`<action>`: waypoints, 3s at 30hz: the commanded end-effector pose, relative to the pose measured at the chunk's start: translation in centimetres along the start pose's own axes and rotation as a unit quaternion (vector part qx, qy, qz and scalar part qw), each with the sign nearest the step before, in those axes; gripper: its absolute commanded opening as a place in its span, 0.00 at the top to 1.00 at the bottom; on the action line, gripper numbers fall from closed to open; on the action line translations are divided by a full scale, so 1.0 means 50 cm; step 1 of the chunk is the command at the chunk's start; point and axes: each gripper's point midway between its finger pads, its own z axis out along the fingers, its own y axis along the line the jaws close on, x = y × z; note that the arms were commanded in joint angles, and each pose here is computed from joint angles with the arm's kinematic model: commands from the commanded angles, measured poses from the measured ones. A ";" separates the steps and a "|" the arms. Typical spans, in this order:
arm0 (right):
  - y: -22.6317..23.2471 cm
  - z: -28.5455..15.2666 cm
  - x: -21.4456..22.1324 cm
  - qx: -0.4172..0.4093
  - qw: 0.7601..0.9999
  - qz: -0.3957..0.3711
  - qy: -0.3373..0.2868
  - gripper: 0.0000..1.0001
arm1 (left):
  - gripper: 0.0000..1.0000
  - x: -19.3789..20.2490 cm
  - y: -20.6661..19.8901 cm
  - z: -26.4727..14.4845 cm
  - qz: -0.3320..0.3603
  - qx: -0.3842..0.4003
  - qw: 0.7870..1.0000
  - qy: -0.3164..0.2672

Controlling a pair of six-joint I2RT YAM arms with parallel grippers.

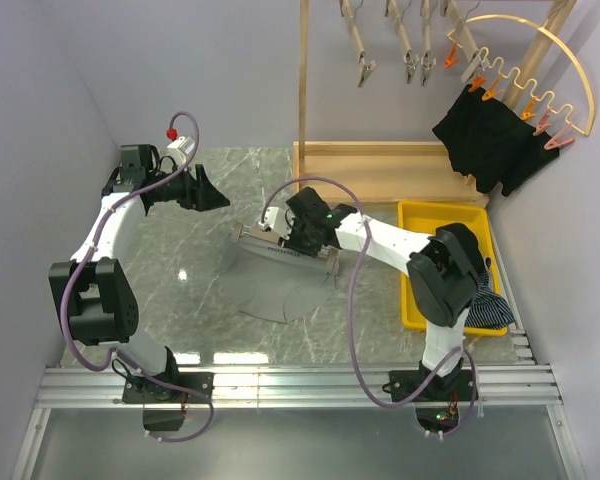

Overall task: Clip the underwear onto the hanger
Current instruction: Pick up the hanger at the center of the board.

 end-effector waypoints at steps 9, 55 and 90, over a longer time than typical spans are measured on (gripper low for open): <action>-0.015 -0.135 -0.114 0.072 0.966 -0.146 -0.200 1.00 | 0.28 -0.031 -0.144 -0.032 0.049 0.144 0.988 -0.020; 0.097 -0.319 -0.205 0.152 0.835 -0.333 -0.410 1.00 | 0.77 0.071 -0.460 -0.016 0.020 0.367 0.927 0.072; 0.052 -0.434 -0.099 0.206 0.898 -0.135 -0.365 0.21 | 1.00 0.019 -0.476 0.020 0.045 0.258 0.964 -0.048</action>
